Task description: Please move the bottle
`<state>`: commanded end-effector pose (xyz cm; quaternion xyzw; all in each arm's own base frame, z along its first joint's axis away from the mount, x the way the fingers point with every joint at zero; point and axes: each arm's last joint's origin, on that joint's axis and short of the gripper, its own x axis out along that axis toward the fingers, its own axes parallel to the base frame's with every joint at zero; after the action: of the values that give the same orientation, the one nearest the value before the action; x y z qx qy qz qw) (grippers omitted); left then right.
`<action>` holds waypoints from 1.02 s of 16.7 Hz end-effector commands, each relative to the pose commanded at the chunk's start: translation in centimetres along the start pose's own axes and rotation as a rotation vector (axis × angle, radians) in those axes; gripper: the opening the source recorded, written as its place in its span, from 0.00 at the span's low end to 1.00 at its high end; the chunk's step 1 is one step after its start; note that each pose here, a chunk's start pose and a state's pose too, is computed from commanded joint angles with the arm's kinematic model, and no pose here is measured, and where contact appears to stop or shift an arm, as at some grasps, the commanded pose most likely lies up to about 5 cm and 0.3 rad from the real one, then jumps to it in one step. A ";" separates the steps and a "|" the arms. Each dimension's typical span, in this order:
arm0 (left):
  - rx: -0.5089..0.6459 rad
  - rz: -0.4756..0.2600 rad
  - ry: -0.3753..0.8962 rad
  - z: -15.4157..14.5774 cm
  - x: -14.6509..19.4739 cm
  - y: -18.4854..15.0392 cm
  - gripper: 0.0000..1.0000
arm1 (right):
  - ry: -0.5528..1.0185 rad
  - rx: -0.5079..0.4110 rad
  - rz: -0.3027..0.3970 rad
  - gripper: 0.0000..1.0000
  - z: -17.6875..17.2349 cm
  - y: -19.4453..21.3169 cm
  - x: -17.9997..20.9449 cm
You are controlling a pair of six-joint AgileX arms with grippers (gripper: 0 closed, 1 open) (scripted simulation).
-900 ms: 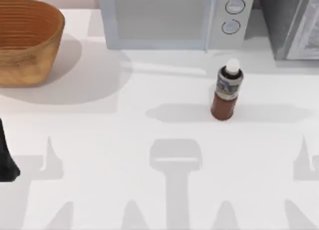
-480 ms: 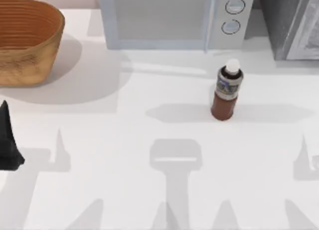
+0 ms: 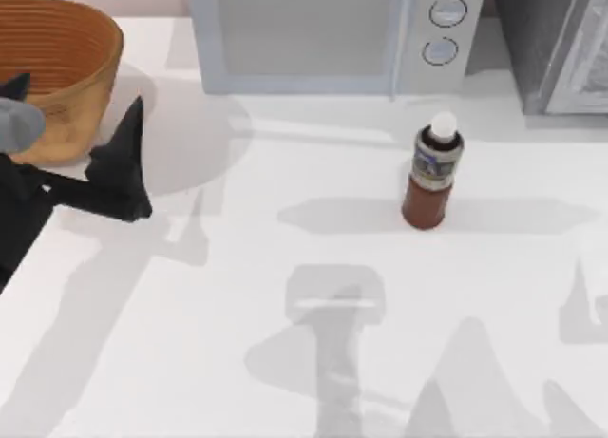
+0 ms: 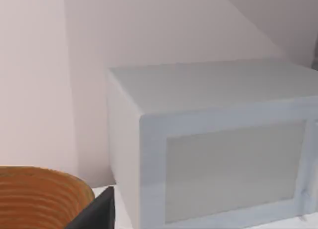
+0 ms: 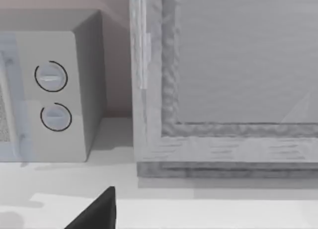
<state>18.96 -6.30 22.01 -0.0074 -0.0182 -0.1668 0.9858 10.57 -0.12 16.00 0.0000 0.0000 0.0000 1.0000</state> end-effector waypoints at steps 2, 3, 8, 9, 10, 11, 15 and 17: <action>-0.001 -0.076 0.033 -1.3 3.4 -1.6 1.00 | 0.000 0.000 0.000 1.00 0.0 0.0 0.0; -0.001 -0.114 0.049 -2.3 5.1 -2.6 1.00 | 0.000 0.000 0.000 1.00 0.0 0.0 0.0; 0.004 -0.291 0.089 -9.0 10.5 -8.3 1.00 | 0.000 0.000 0.000 1.00 0.0 0.0 0.0; 0.004 -0.321 0.087 -10.3 11.1 -9.5 1.00 | 0.000 0.000 0.000 1.00 0.0 0.0 0.0; 0.004 -0.350 0.083 -11.6 11.5 -10.5 1.00 | 0.000 0.000 0.000 1.00 0.0 0.0 0.0; 0.004 -0.376 0.077 -12.8 11.7 -11.5 1.00 | 0.000 0.000 0.000 1.00 0.0 0.0 0.0; 0.002 -0.451 0.053 -16.6 12.0 -14.2 1.00 | 0.000 0.000 0.000 1.00 0.0 0.0 0.0; 0.001 -0.468 0.044 -17.4 12.0 -14.8 1.00 | 0.000 0.000 0.000 1.00 0.0 0.0 0.0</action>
<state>25.95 -24.60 5.18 0.0010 0.0019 -0.3908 0.9205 10.57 -0.12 16.00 0.0000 0.0000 0.0000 1.0000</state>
